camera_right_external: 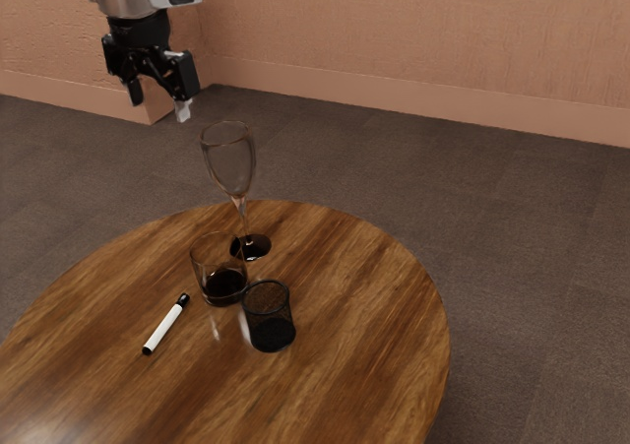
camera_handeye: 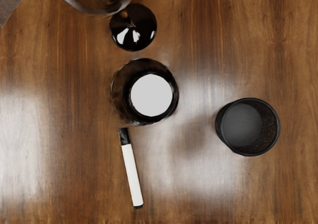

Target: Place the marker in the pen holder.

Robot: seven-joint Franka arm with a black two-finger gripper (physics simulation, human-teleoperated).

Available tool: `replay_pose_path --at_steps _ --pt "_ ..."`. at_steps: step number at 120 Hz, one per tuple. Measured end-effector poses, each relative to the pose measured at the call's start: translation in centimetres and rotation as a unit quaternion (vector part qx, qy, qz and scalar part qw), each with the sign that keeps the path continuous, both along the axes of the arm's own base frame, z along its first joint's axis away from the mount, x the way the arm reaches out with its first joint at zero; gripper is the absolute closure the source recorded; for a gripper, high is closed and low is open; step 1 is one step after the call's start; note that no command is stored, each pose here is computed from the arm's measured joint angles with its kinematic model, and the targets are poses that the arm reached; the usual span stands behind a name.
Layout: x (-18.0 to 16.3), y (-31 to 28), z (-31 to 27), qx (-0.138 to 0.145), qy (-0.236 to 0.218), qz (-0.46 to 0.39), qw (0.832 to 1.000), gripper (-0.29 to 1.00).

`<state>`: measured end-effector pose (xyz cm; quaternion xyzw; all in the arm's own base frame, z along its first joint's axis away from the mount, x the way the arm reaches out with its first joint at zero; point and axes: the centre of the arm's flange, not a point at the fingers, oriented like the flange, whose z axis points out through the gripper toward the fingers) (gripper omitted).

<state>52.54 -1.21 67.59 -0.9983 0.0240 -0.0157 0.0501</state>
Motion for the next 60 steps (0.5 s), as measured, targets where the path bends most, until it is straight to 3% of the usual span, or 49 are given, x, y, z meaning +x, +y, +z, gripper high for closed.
replay_pose_path --at_steps 33,41,52,60 --pt "-0.9 -2.0 -0.5 0.004 0.029 -0.007 1.000 0.00" --pt "-0.9 -1.6 -2.6 0.004 0.053 0.000 0.999 0.00" --pt "-2.6 1.1 -15.6 0.004 0.151 0.024 0.988 0.00" --pt "-5.1 6.4 -23.5 -0.010 0.187 0.074 0.980 0.00"
